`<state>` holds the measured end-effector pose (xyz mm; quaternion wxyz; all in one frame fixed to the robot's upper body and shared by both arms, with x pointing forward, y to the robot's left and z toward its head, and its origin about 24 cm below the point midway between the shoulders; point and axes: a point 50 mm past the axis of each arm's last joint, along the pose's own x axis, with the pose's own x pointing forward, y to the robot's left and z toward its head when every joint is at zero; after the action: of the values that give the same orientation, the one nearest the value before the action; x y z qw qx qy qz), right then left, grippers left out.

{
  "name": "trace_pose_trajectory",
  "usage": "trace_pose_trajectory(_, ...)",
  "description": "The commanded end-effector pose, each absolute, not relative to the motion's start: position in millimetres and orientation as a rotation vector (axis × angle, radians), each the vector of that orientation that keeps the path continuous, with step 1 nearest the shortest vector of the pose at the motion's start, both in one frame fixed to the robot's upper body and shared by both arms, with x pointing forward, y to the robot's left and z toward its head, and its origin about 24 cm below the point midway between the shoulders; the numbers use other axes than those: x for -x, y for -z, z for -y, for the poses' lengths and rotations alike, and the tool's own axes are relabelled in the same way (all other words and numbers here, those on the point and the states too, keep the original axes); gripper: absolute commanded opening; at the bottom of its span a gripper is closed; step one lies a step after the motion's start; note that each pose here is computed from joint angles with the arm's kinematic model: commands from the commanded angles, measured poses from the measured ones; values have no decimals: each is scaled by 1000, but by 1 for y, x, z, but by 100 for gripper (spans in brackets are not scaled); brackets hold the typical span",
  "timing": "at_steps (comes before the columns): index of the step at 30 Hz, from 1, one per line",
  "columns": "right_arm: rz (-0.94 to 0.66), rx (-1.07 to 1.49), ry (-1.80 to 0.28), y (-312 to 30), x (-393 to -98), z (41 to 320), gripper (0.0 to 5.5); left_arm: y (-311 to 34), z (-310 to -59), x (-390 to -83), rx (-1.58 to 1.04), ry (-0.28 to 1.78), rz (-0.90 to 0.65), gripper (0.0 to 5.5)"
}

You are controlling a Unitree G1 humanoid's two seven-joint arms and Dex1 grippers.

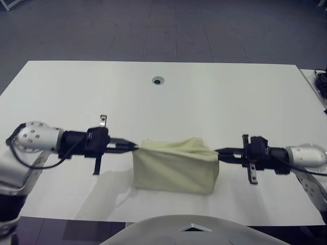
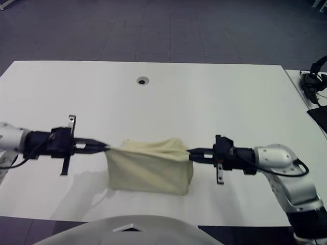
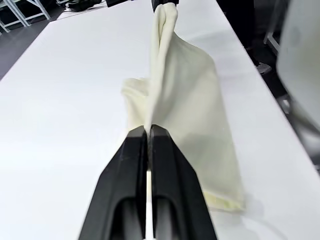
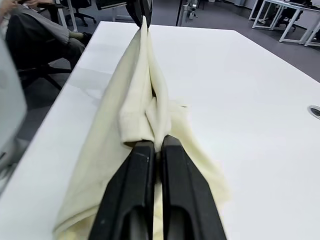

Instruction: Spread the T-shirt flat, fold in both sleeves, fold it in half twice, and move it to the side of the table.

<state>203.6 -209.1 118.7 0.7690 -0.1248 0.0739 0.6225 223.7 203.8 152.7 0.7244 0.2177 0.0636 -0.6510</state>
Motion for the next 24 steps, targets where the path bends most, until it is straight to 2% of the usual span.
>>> trace_pose_trajectory(1,-199,284,-1332,-109,-219,211,1,-141,-197,-242,-466,1433,-178,0)
trace_pose_trajectory(6,-231,284,-1310,-97,-232,213,1,-127,-194,-260,-449,1406,-204,0)
trace_pose_trajectory(11,-225,295,-1269,-90,-244,210,1,-119,-194,-262,-434,1396,-212,0)
trace_pose_trajectory(12,-220,299,-1256,-89,-246,211,36,-119,-194,-264,-433,1384,-205,0)
trace_pose_trajectory(13,-216,297,-1244,-89,-247,212,47,-118,-195,-266,-435,1363,-201,0)
trace_pose_trajectory(24,-90,328,-940,-96,-269,225,217,-108,-203,-280,-321,1058,-150,175)
